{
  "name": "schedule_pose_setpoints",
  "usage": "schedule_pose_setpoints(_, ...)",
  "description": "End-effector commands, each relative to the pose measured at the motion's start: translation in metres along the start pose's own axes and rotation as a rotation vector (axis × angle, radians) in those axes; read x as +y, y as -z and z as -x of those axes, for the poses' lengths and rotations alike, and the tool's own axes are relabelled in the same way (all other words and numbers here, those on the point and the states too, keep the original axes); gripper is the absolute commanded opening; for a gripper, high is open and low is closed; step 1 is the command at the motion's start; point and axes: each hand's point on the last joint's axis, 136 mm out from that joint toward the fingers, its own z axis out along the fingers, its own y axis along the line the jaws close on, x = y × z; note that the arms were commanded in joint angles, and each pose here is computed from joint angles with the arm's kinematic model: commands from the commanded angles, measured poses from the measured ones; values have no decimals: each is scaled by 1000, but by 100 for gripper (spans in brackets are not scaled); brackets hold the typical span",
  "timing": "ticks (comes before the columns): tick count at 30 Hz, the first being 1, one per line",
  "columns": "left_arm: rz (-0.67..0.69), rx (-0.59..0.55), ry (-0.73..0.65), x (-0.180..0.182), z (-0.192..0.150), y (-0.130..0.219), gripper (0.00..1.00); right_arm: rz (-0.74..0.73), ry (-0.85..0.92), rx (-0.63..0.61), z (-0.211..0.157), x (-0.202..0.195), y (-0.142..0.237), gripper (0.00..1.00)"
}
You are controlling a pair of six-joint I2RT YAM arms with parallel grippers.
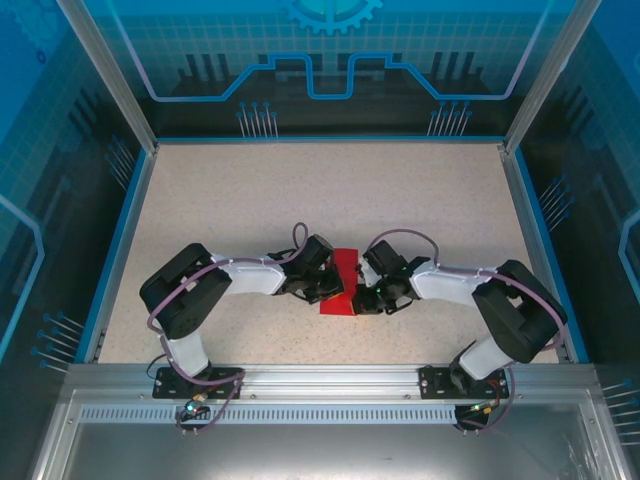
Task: Fold a paper plane with a square sheet of paper (pick it up from the middle)
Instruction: Fold the triangle a second time at the center of the table.
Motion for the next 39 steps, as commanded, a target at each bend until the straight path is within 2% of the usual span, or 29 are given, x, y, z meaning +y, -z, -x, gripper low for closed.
schedule_pose_setpoints(1, 209, 29, 62, 62, -18, -4, 1, -107, -63, 135, -49, -36, 3, 0)
schedule_pose_setpoints(4, 206, 32, 60, 62, -19, -4, 1, -90, -57, 115, -49, -33, 13, 0)
schedule_pose_setpoints(10, 194, 31, 56, 58, -18, -4, 1, -15, -7, -25, -9, -1, 38, 0)
schedule_pose_setpoints(18, 172, 33, 45, 50, -16, -3, 2, 47, 20, -13, 18, 24, 22, 0)
schedule_pose_setpoints(33, 96, 17, -17, 22, -8, 3, 2, -39, -9, 25, 13, 4, 1, 0)
schedule_pose_setpoints(39, 94, 18, -16, 20, -8, 1, 2, 45, 20, 25, 8, 18, 4, 0)
